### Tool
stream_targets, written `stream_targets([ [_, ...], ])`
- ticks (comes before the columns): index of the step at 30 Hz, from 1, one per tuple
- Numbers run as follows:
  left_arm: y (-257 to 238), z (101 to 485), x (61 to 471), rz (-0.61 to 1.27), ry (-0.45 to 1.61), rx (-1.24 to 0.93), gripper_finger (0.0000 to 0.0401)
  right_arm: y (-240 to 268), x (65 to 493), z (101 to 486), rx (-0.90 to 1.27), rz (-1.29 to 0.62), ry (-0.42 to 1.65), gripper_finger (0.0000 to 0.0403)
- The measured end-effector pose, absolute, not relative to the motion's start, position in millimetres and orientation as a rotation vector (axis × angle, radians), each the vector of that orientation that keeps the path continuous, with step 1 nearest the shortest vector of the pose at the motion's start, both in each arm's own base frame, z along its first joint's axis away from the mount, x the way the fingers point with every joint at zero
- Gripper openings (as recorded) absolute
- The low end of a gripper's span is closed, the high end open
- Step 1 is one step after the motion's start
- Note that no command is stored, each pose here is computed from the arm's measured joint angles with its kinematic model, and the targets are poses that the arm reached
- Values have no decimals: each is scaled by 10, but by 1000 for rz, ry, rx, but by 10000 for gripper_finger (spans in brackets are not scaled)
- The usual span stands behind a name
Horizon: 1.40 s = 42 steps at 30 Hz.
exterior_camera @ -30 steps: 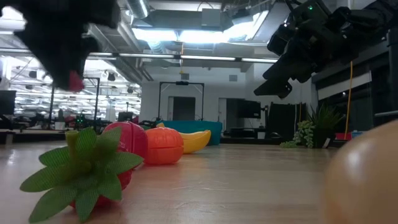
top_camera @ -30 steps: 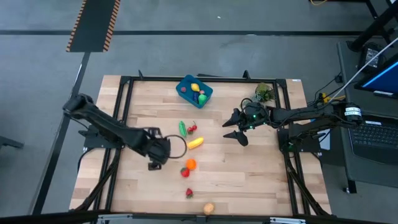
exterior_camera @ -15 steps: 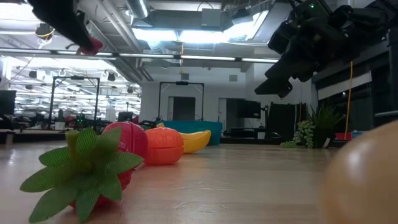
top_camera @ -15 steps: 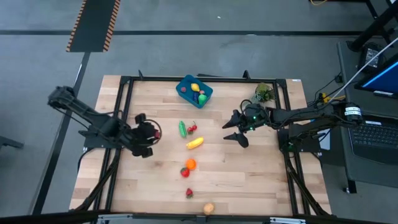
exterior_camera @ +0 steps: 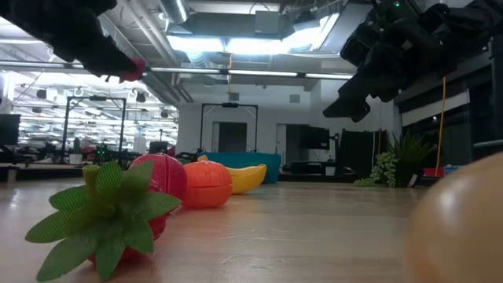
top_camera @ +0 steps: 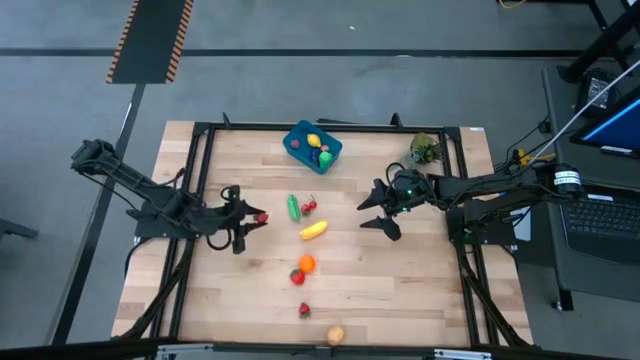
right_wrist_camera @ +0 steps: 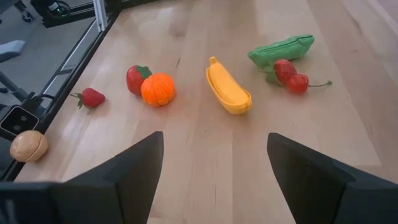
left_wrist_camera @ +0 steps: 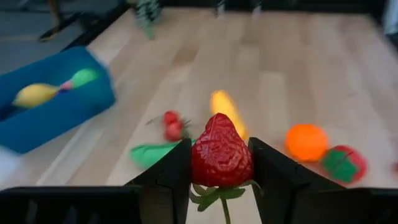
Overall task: Pick and placing Produce into tupperware
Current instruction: Put the red strawberry into the blue bin
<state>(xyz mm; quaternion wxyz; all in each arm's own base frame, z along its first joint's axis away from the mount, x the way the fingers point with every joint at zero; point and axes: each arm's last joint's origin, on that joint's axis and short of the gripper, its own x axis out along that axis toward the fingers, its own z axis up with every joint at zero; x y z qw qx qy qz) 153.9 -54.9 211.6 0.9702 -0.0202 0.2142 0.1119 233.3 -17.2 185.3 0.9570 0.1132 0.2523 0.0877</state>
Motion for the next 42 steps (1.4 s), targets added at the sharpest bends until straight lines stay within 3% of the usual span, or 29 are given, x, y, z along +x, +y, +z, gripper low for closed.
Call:
stream_targets([
  [21, -103, 1735, 1589, 63, 140, -106, 126, -175, 2355, 1896, 157, 195, 455, 288],
  [27, 36, 1733, 1613, 56, 125, -119, 126, -176, 2358, 1902, 108, 204, 443, 288],
  [34, 273, 1691, 1700, 176, 114, -128, 126, -178, 2375, 1941, 57, 213, 395, 288],
  [42, 562, 1719, 2026, 176, 176, -82, 126, -179, 2382, 1956, 50, 214, 378, 288],
])
